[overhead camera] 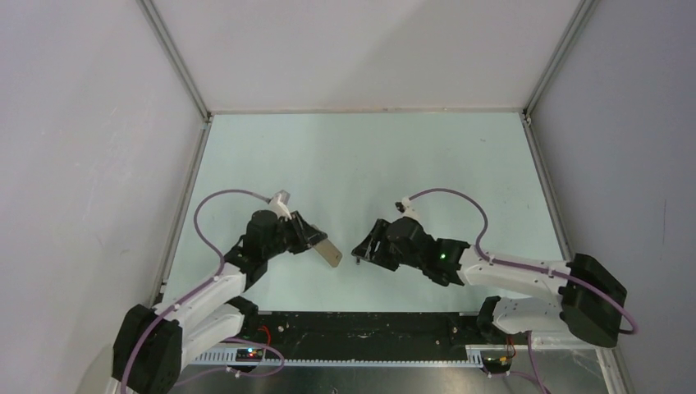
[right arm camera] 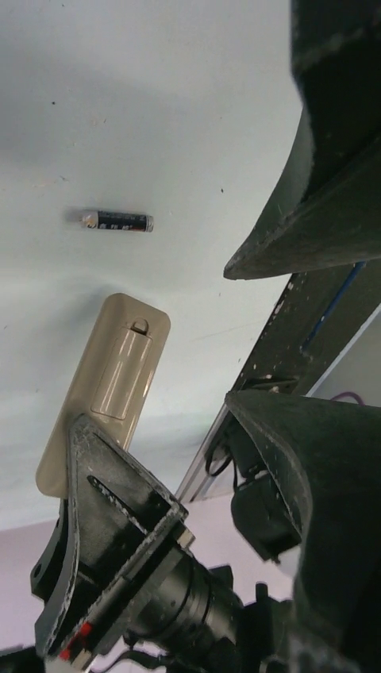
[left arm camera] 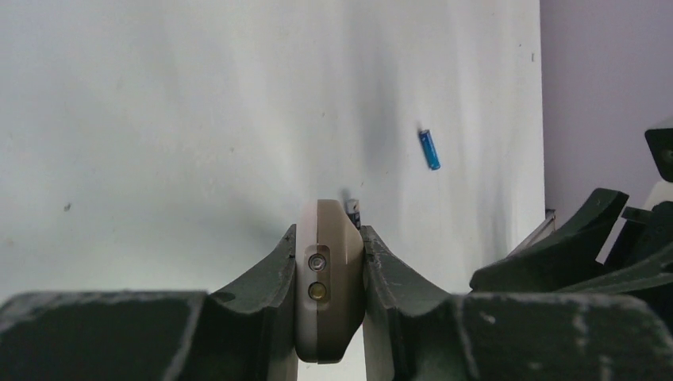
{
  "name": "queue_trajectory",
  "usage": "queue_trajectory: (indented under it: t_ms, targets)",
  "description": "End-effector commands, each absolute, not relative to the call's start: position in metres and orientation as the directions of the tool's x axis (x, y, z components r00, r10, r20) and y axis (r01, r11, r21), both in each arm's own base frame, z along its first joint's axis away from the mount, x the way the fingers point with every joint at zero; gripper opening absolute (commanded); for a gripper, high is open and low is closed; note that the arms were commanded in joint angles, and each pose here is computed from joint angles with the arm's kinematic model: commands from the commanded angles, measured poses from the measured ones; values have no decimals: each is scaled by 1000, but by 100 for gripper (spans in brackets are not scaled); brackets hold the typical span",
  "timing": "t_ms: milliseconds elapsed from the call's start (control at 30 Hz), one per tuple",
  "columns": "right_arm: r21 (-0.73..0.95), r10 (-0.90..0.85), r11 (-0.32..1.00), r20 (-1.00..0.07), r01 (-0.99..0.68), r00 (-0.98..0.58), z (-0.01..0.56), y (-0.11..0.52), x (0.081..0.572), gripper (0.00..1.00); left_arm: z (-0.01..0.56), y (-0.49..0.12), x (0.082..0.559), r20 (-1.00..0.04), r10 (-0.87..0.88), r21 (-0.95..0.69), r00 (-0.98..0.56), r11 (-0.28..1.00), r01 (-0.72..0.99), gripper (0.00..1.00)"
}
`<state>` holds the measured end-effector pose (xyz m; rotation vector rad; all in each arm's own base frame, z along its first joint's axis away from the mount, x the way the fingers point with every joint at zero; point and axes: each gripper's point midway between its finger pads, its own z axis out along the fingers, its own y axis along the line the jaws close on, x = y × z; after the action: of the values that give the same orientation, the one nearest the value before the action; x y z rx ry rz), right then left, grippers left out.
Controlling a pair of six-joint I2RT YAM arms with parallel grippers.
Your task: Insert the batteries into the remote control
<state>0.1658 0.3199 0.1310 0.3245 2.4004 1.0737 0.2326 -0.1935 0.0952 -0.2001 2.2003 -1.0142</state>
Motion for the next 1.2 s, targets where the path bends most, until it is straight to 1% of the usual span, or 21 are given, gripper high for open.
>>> queue_trajectory:
  t_ms: [0, 67, 100, 167, 267, 300, 467, 633, 767, 967, 1167]
  targets:
    - [765, 352, 643, -338, -37, -873, 136, 342, 168, 55, 92, -192, 227, -508, -432, -746, -745, 653, 130, 3]
    - [740, 323, 671, -345, -44, -881, 127, 349, 169, 48, 78, -190, 221, -481, -432, -745, -763, 660, 96, 3]
    - [721, 300, 691, -350, -51, -887, 123, 354, 170, 43, 75, -188, 220, -475, -440, -745, -762, 662, 83, 3]
    - [677, 260, 734, -363, -62, -895, 113, 361, 172, 36, 69, -181, 219, -480, -456, -732, -749, 679, 56, 5]
    - [597, 206, 800, -378, -67, -903, 96, 372, 179, 32, 59, -166, 217, -487, -480, -695, -729, 719, -9, 7]
    - [578, 191, 813, -383, -73, -904, 92, 374, 179, 31, 61, -163, 220, -501, -491, -689, -713, 724, -14, 10]
    - [454, 160, 891, -376, -31, -913, 63, 372, 188, 26, 56, -157, 216, -504, -475, -662, -722, 749, -31, 15]
    - [387, 158, 922, -359, 7, -920, 43, 359, 190, 24, 47, -160, 212, -470, -462, -657, -752, 752, -51, 16]
    - [371, 117, 929, -336, -17, -935, 28, 359, 190, 24, 43, -163, 212, -445, -469, -666, -763, 743, -68, 18]
    - [299, 108, 954, -360, -5, -927, 18, 341, 197, 24, 42, -170, 209, -411, -479, -696, -776, 714, -72, 25]
    - [243, 132, 969, -399, 34, -907, 21, 320, 205, 24, 32, -171, 199, -369, -485, -710, -793, 698, -96, 33]
